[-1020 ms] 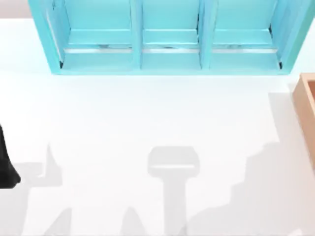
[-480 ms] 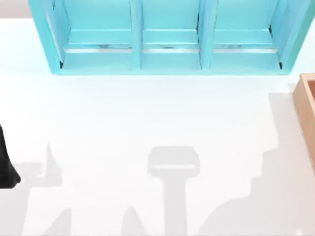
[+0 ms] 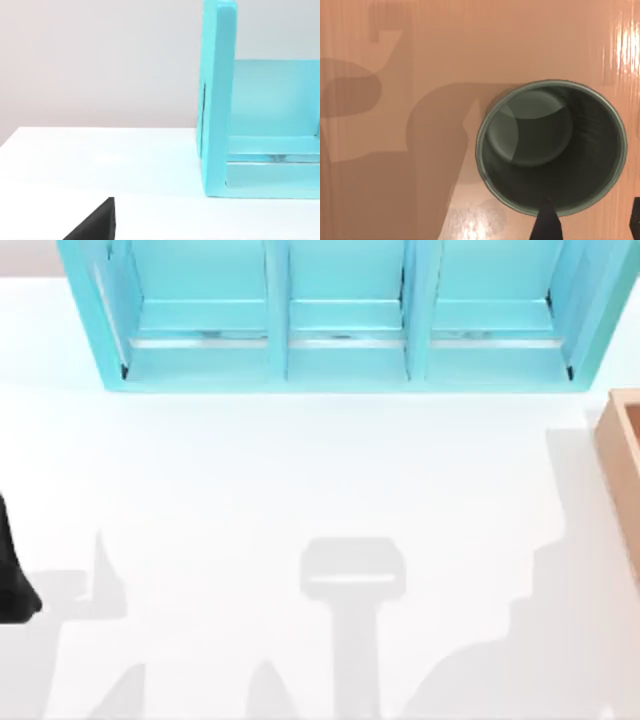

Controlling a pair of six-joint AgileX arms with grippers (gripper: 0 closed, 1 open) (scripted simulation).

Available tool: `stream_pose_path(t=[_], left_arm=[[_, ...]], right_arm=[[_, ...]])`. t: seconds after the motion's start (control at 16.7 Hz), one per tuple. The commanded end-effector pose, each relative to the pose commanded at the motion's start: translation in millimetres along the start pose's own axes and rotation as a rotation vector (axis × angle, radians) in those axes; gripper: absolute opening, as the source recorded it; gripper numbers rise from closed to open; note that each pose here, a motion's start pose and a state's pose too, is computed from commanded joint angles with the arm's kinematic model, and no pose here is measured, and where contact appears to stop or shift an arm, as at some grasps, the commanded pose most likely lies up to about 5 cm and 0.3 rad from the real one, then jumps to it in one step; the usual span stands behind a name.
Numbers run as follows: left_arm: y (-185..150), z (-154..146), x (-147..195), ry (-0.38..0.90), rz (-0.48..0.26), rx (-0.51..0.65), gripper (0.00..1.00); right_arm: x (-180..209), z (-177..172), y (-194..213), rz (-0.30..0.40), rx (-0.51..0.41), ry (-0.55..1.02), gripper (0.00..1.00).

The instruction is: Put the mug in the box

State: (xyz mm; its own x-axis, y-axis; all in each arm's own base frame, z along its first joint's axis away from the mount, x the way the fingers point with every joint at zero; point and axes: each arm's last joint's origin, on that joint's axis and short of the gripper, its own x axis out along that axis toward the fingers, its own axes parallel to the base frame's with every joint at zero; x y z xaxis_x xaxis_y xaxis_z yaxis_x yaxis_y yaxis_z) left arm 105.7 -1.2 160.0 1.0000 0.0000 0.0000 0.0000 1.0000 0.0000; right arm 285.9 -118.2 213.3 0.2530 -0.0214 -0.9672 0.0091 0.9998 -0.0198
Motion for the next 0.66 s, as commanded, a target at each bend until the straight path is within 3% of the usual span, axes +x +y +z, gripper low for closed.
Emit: stream_pose_path(t=[0.3,0.66], left_arm=[[0.0,0.0,0.0,0.0,0.0,0.0,1.0],[0.0,0.0,0.0,0.0,0.0,0.0,1.0]], right_arm=[[0.0,0.0,0.0,0.0,0.0,0.0,0.98],[0.0,0.0,0.0,0.0,0.0,0.0,1.0]])
